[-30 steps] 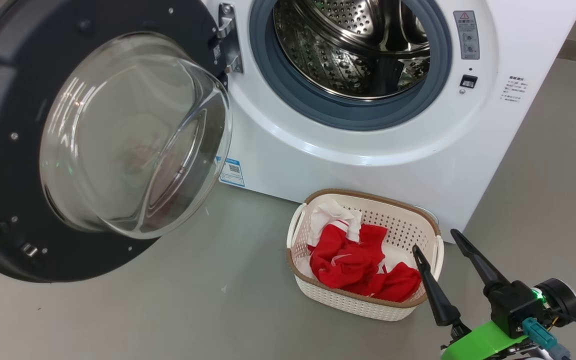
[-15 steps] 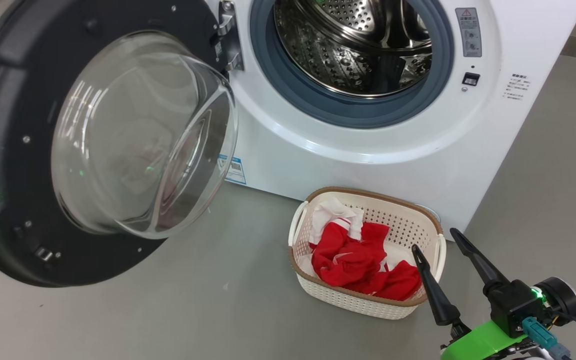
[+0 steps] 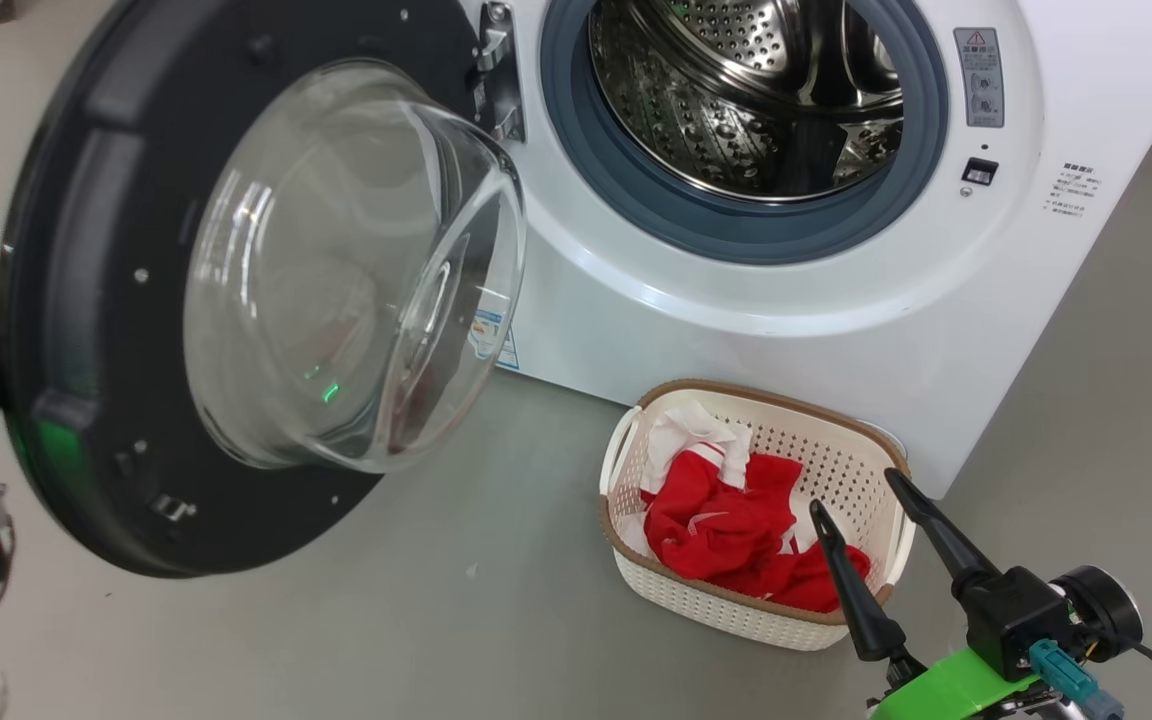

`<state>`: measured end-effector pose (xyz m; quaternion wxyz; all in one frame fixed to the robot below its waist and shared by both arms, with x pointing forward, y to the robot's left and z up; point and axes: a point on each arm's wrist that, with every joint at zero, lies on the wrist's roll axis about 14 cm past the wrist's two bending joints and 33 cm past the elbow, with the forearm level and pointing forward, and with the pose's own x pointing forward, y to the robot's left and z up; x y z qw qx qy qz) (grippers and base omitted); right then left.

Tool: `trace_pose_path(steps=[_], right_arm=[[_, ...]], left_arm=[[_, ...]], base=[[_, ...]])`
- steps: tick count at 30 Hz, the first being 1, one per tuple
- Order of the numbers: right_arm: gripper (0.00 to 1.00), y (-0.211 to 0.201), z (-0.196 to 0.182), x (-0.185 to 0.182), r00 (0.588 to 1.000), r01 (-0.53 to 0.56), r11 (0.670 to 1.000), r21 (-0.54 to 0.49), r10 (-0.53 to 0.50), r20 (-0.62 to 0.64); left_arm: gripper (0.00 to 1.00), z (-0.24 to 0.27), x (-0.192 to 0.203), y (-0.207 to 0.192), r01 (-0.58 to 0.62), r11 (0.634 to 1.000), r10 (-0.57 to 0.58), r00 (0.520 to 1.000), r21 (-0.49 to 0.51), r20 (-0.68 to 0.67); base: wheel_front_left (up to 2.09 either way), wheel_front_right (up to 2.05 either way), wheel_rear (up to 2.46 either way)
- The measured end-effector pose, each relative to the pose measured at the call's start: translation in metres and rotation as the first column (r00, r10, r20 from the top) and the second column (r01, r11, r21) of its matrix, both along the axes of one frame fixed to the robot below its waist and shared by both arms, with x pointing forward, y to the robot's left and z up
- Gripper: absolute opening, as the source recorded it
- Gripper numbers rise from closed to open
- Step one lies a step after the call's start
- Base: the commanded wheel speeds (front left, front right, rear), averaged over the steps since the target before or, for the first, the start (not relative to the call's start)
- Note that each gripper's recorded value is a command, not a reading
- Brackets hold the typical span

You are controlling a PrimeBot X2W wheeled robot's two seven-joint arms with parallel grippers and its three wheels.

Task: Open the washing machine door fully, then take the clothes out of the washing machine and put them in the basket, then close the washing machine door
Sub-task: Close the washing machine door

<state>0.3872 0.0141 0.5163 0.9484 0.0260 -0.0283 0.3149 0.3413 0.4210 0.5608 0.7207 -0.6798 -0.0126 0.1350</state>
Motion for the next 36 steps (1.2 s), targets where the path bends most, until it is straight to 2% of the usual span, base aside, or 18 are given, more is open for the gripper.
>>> trace_pose_path(steps=[13,27,36], right_arm=[[1.0,0.001,0.004,-0.005,1.0,0.001,1.0,0.021,-0.001,0.01],[1.0,-0.01,-0.001,-0.005,0.999,0.037,0.999,0.041,-0.036,-0.01],[1.0,-0.028,-0.004,-0.006,0.996,0.089,0.995,0.054,-0.088,-0.022]], left_arm=[[0.0,0.006,0.005,-0.053,0.17,0.985,-0.169,0.981,-0.005,0.099],[0.0,0.025,0.01,-0.092,0.271,0.962,-0.271,0.948,0.022,0.165],[0.0,0.026,0.023,-0.144,0.38,0.925,-0.369,0.905,-0.014,0.212]], base=[[0.0,0.0,0.0],[0.0,0.0,0.0],[0.0,0.0,0.0]])
